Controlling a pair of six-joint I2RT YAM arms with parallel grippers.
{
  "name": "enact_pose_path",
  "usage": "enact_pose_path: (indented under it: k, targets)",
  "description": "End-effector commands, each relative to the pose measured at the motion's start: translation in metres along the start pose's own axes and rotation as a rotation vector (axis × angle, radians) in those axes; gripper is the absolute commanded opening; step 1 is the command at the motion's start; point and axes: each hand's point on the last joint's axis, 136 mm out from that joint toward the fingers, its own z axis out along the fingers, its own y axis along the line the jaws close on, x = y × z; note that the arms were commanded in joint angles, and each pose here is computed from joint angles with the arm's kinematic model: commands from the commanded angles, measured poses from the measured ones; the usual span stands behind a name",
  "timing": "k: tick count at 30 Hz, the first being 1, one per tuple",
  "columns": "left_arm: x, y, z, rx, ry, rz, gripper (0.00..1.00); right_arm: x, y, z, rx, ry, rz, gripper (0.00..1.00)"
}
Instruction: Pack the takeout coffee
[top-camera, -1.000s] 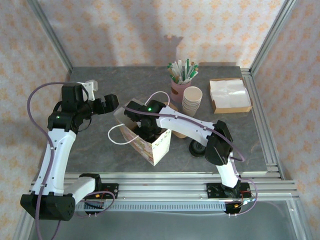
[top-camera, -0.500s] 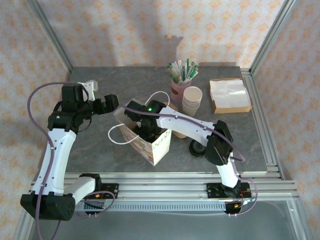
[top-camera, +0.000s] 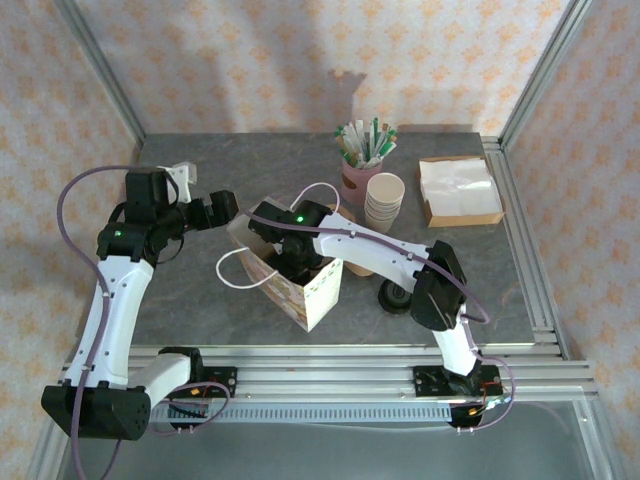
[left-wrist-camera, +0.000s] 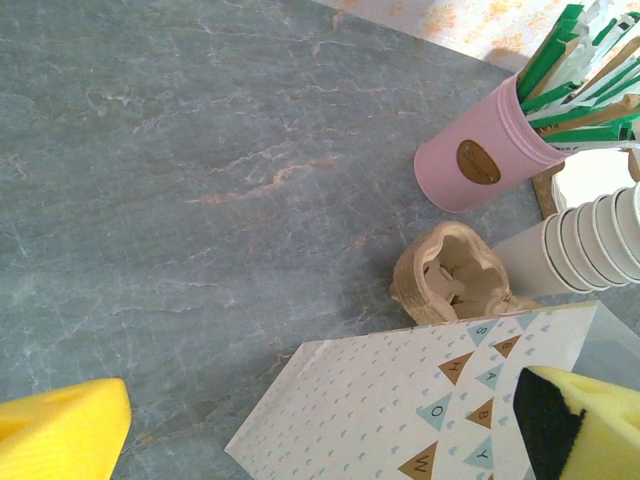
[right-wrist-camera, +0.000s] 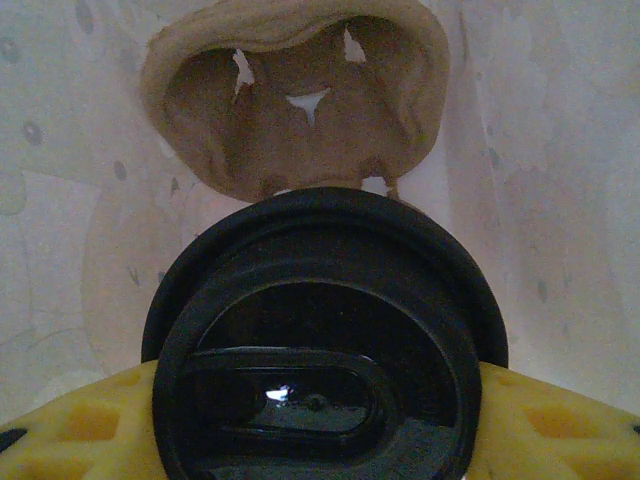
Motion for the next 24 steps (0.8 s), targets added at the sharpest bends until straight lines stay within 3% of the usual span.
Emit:
enact_pose_path:
  k: [1, 24]
  targets:
    - [0.005, -0.001, 0.001, -0.003, 0.013, 0.018, 1.00, 0.044, -0.003, 0.050, 0.023, 0.224, 0.006, 0.54]
    - [0.009, -0.003, 0.005, 0.003, 0.037, 0.027, 0.99, 0.030, 0.004, 0.030, -0.012, 0.146, 0.017, 0.54]
